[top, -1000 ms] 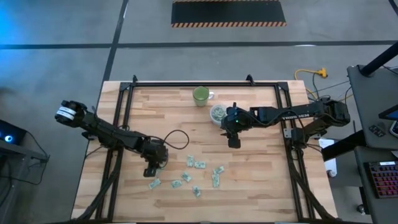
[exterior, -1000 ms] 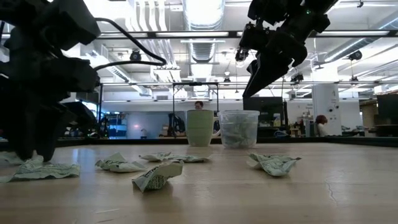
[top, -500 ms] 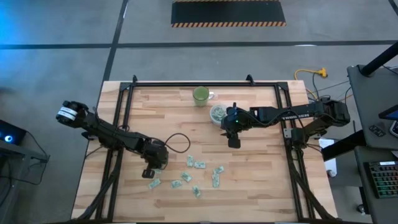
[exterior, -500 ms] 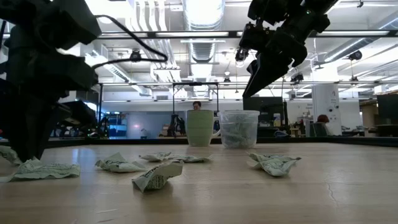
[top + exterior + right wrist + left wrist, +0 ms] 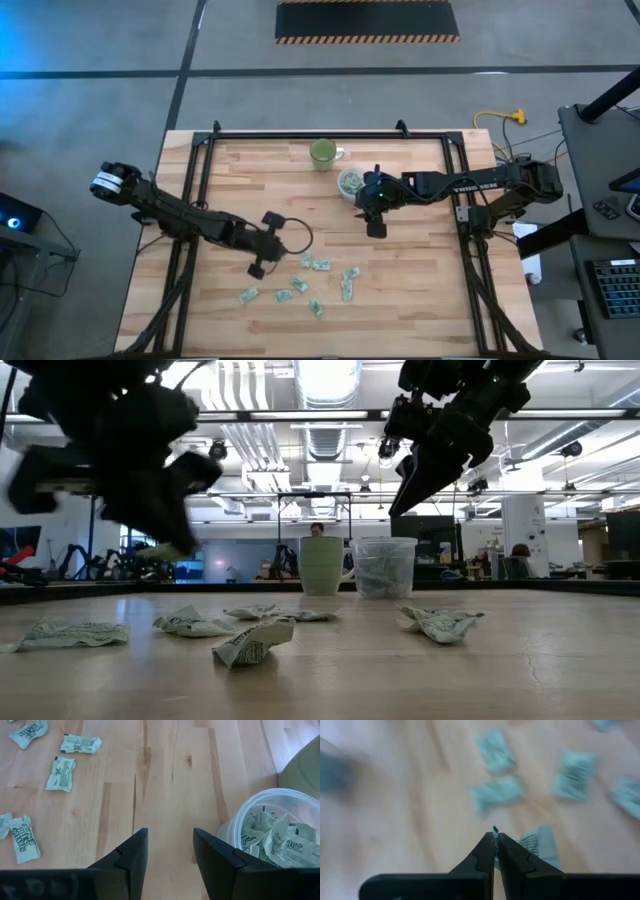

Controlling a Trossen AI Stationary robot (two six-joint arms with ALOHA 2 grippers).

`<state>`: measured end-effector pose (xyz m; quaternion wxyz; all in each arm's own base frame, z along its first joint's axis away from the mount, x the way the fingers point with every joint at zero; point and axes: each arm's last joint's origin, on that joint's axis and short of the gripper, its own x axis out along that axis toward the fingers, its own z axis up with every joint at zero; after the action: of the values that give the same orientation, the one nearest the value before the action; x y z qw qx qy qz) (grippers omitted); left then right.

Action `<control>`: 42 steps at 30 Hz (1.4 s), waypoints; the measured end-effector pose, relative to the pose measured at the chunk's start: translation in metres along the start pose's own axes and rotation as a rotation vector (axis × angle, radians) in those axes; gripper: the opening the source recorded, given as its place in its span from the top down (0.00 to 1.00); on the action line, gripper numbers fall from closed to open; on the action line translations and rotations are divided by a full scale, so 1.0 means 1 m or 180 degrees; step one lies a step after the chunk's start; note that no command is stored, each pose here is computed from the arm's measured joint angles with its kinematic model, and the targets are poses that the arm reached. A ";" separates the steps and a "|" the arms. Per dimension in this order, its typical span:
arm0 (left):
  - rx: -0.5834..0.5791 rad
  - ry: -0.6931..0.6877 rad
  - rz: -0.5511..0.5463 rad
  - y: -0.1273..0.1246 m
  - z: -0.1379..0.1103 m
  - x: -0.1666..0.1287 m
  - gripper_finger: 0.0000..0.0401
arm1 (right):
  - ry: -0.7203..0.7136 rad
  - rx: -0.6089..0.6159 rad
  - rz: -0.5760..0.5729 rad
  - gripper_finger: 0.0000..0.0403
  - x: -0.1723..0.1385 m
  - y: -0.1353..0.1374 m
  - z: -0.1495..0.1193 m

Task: Pick and place Stevia / Truvia into bins
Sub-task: Put the stevia packet into the transparent container

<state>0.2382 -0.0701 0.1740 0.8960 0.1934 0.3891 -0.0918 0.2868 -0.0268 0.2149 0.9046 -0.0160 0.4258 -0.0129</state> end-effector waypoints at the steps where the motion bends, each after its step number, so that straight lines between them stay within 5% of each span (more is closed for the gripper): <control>1: 0.0108 -0.0067 0.0157 0.002 0.003 0.000 1.00 | -0.0001 -0.0019 -0.0001 0.63 0.000 0.000 0.000; 7: 0.0479 -0.0471 0.0933 0.019 0.020 -0.002 1.00 | -0.0093 -0.0060 -0.0093 0.63 -0.013 0.001 0.005; 15: 0.0421 -0.0915 0.1541 0.065 0.028 0.000 1.00 | -0.0186 0.0011 -0.0751 0.63 -0.049 0.013 0.003; 26: 0.0143 -0.1422 0.1686 0.139 0.017 0.037 1.00 | -0.0449 0.0197 -0.0976 0.63 -0.079 0.024 -0.014; 42: -0.0023 -0.1191 0.1649 0.201 0.052 0.106 1.00 | -0.0354 0.0202 -0.0971 0.63 -0.079 0.024 -0.029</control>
<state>0.4076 0.0895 0.1841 0.9463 0.2626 0.1557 0.1068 0.2149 -0.0003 0.2564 0.9143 -0.0525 0.3672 -0.1627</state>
